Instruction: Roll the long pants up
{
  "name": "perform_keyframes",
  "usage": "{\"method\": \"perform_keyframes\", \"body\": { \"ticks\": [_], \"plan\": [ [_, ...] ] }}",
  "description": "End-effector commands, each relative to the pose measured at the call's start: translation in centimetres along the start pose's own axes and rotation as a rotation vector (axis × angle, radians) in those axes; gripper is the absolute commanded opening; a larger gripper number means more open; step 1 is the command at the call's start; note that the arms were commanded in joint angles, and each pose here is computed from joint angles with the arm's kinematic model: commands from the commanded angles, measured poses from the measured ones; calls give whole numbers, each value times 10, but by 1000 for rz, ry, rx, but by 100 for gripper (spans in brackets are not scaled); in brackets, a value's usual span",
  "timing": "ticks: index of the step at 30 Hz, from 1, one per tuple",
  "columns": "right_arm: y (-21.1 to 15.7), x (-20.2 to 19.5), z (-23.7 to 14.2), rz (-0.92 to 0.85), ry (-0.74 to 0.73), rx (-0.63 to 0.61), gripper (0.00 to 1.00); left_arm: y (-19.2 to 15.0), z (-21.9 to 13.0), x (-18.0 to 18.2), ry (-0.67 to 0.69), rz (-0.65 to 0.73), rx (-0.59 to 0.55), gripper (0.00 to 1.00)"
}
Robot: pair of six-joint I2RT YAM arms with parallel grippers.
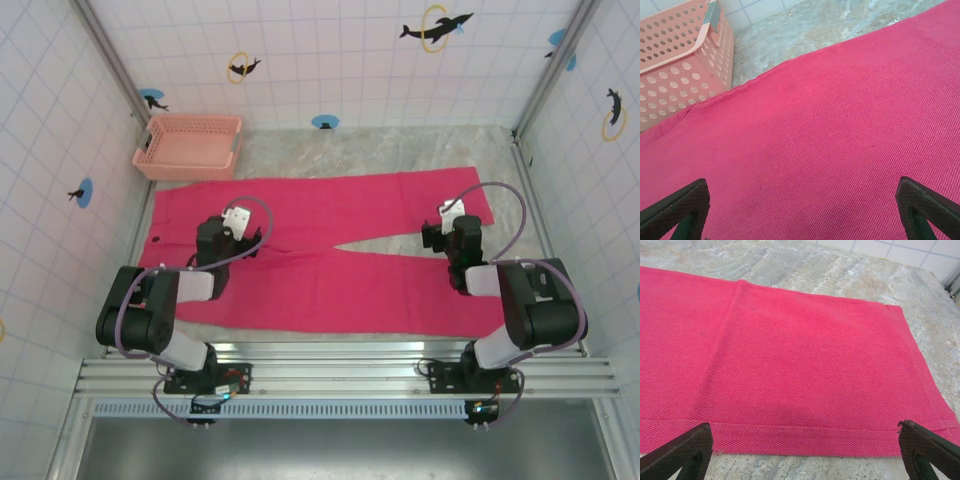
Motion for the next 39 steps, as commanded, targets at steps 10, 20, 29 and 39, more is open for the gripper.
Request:
{"method": "perform_keyframes", "body": {
  "ticks": [10, 20, 29, 39],
  "plan": [
    [17, -2, 1, 10, -11, -58, 98, 13, 2, 8, 27, 27, -43, 98],
    [18, -2, 1, 10, -11, -59, 98, 13, 2, 8, 28, 27, -43, 98],
    [18, -2, 1, 10, -13, -59, 98, 12, 2, 8, 27, 27, -40, 97],
    [101, 59, -48, -342, 222, 235, 98, 83, 5, 47, 59, -4, 283, 97]
  ]
}}
Point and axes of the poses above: each hand's point on the last joint's axis, 136 mm out from that joint toward the fingers, its own z axis out along the fingers, its own x axis along the line the jaws close on, y = z × x, the point moved 4 cm from there along -z, back along the fingers, and after that the axes turned 1 degree about z, right-handed, at the moved point
